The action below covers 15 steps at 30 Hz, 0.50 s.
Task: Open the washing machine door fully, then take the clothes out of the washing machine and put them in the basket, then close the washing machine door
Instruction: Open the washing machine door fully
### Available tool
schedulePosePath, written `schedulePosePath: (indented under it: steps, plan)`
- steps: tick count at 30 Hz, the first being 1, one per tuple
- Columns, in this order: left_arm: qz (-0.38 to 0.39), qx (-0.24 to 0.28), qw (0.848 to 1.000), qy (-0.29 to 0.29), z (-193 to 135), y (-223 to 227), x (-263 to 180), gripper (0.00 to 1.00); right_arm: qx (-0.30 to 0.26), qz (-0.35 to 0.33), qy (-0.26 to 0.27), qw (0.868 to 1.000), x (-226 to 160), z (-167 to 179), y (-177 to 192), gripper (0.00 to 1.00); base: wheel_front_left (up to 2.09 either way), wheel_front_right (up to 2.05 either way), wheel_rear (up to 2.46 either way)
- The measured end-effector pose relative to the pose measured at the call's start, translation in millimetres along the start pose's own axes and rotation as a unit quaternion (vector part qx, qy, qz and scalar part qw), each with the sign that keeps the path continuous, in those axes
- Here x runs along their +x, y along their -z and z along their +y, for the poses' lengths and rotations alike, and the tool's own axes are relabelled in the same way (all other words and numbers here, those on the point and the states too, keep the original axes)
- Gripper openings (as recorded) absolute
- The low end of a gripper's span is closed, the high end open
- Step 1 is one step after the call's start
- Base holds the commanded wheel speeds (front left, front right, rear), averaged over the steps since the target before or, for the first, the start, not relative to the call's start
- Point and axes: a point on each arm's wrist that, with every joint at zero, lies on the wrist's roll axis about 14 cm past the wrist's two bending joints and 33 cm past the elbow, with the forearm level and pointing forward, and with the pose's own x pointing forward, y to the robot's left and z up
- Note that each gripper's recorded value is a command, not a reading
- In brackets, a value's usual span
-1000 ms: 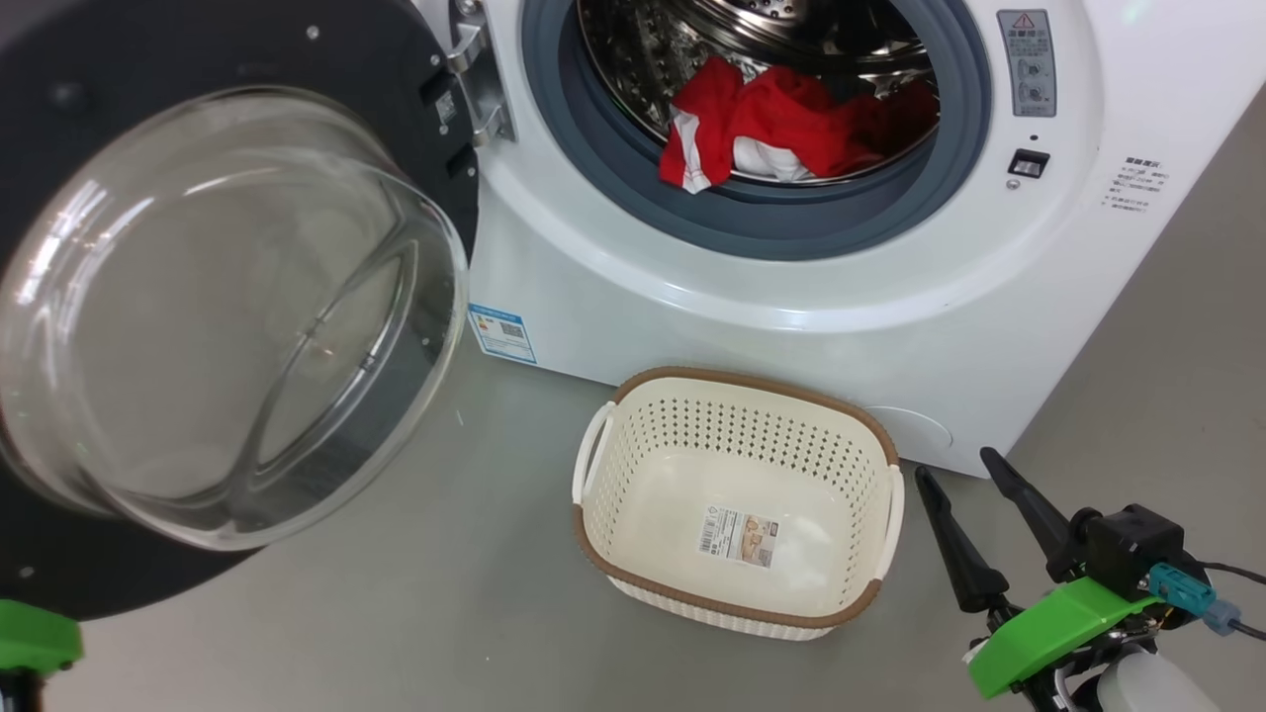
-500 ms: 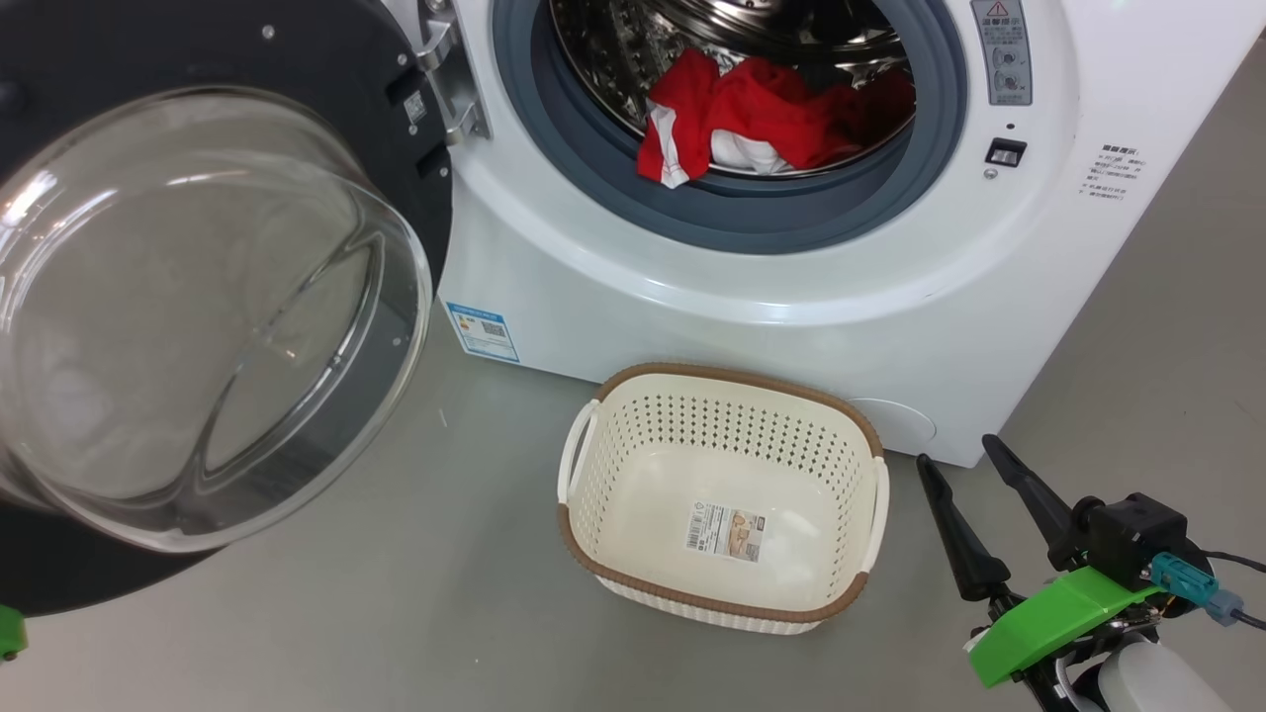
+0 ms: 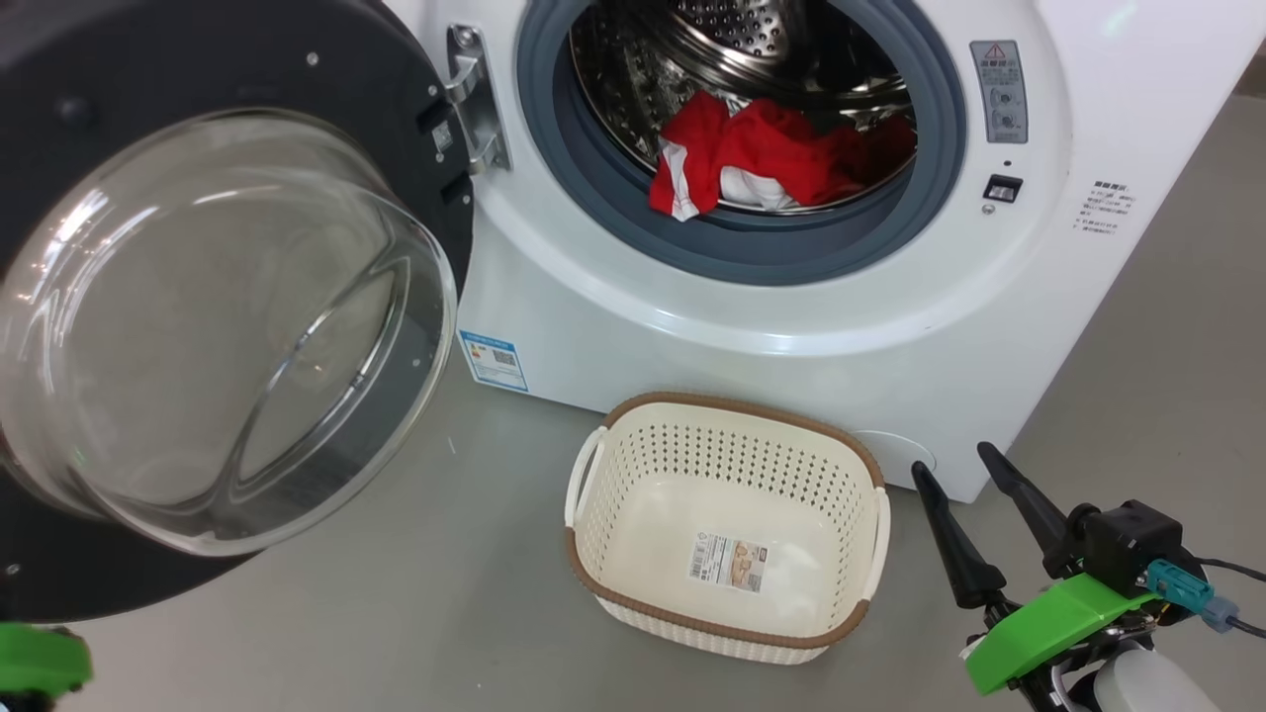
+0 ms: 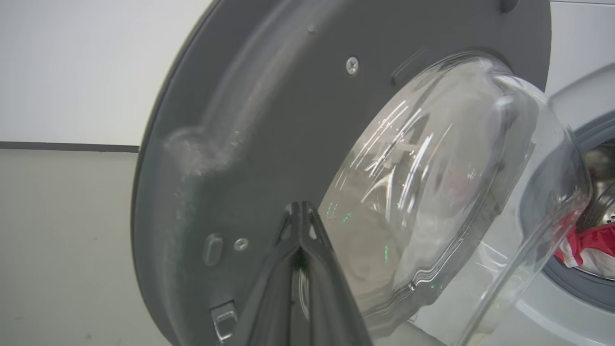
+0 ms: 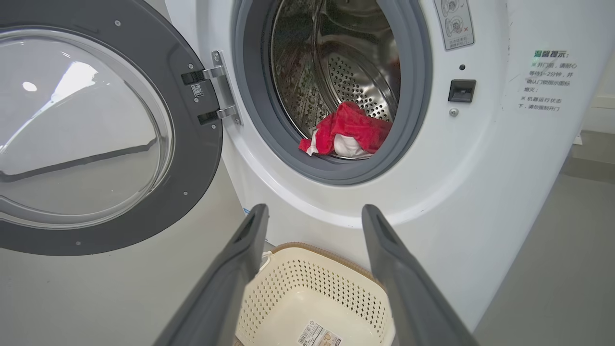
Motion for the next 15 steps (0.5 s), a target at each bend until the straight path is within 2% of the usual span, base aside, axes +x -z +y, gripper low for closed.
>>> schedulePosePath:
  steps: [2, 3, 4, 6, 7, 15]
  plan:
    - [-0.003, -0.005, 1.0, 0.003, -2.2, 1.4, -7.9, 0.0, -0.001, -0.003, -0.001, 1.0, -1.1, 1.7, -2.5, 1.0, 0.0, 0.0, 0.0]
    - [-0.006, -0.008, 1.0, 0.006, -3.9, 1.1, -11.4, 0.14, -0.001, -0.005, -0.001, 1.0, -1.4, 2.3, -4.1, 1.0, 0.0, 0.0, 0.0]
    - [-0.009, -0.009, 1.0, 0.01, -6.7, 0.7, -14.8, 0.33, -0.001, -0.008, 0.0, 1.0, -1.8, 2.6, -6.0, 1.0, 0.0, 0.0, 0.0]
    - [-0.009, -0.009, 1.0, 0.025, -15.2, 2.5, -22.2, 0.93, -0.001, -0.012, 0.002, 1.0, -3.5, 2.1, -9.2, 1.0, 0.0, 0.0, 0.0]
    - [-0.008, -0.009, 0.999, 0.035, -20.8, 4.6, -27.0, 1.0, -0.001, -0.014, 0.005, 1.0, -5.2, 1.5, -9.9, 1.0, 0.0, 0.0, 0.0]
    - [0.041, -0.012, 0.992, 0.119, -68.7, 38.0, -57.5, 1.0, 0.002, -0.02, 0.032, 0.999, -21.2, -12.4, -12.6, 1.0, 0.0, 0.0, 0.0]
